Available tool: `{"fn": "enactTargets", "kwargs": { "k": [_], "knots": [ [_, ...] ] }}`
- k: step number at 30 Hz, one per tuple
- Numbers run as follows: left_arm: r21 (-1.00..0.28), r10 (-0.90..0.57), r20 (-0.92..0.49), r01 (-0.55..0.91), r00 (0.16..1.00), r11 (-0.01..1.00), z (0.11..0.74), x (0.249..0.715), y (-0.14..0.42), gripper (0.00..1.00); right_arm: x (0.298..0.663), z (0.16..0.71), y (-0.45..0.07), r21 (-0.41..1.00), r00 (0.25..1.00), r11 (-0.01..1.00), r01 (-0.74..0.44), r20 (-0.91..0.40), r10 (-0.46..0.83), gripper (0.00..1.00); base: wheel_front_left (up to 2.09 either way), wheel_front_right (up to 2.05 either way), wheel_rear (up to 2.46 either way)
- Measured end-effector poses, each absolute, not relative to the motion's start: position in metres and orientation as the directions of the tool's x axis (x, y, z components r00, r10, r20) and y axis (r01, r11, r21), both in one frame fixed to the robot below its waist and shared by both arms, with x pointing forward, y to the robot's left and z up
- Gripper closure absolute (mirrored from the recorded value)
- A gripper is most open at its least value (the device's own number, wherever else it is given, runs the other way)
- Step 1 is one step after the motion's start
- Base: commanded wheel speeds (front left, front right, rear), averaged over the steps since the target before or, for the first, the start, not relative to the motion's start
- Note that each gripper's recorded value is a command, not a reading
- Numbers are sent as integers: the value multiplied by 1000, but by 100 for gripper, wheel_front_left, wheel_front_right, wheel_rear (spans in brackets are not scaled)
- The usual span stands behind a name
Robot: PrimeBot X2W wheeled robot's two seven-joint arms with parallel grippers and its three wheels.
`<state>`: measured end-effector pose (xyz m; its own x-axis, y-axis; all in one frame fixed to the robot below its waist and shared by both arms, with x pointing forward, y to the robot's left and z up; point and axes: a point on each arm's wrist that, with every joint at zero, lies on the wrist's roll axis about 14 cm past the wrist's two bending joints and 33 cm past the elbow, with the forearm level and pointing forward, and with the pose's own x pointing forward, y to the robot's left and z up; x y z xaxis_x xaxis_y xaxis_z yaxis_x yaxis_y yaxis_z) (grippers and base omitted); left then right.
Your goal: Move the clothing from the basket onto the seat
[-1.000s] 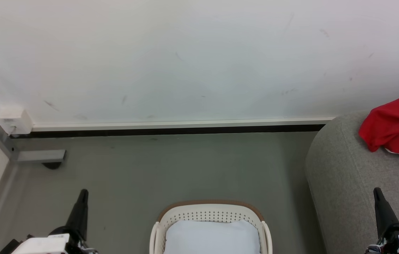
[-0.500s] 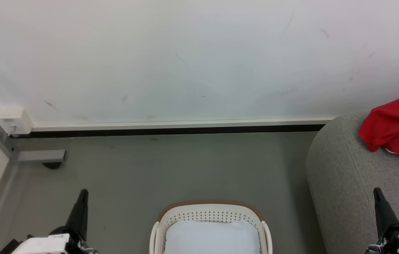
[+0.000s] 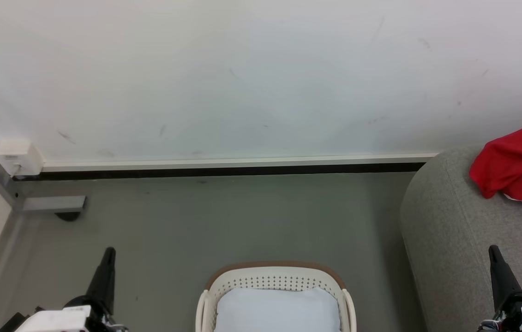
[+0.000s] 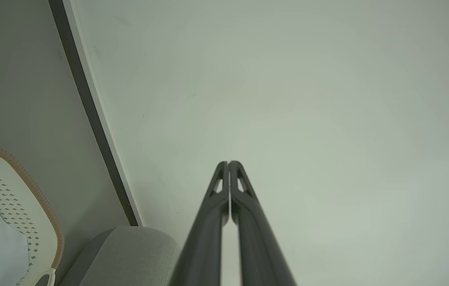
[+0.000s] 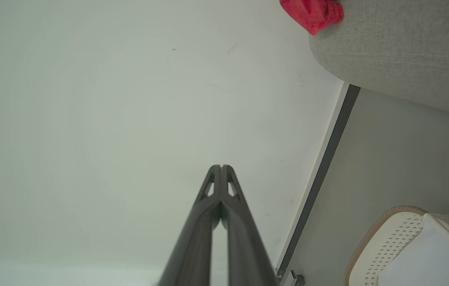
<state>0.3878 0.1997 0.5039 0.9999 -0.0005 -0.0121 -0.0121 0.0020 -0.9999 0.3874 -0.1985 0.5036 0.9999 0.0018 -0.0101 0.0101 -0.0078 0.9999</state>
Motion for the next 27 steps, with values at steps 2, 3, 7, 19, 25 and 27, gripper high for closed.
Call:
{"fn": "enactTargets", "kwargs": {
  "k": [2, 3, 7, 19, 25, 27],
  "knots": [
    [-1000, 0, -12, -12, 1000, 2, 504, 388, 200, 100, 387, 504, -198, 1000, 1000, -8, 10, -10, 2, 100, 0, 0, 0],
    [-1000, 0, -12, -12, 1000, 2, 504, 388, 200, 100, 387, 504, -198, 1000, 1000, -8, 10, -10, 2, 100, 0, 0, 0],
    [-1000, 0, -12, -12, 1000, 2, 504, 388, 200, 100, 387, 504, -198, 1000, 1000, -8, 10, -10, 2, 100, 0, 0, 0],
    [-1000, 0, -12, -12, 1000, 2, 504, 388, 200, 100, 387, 504, -199, 1000, 1000, -8, 10, -10, 2, 100, 0, 0, 0],
    [-1000, 0, -12, -12, 1000, 2, 504, 388, 200, 100, 387, 504, -199, 1000, 1000, -8, 10, -10, 2, 100, 0, 0, 0],
    [-1000, 0, -12, -12, 1000, 2, 504, 388, 200, 100, 387, 504, -199, 1000, 1000, -8, 10, -10, 2, 100, 0, 0, 0]
  ]
}}
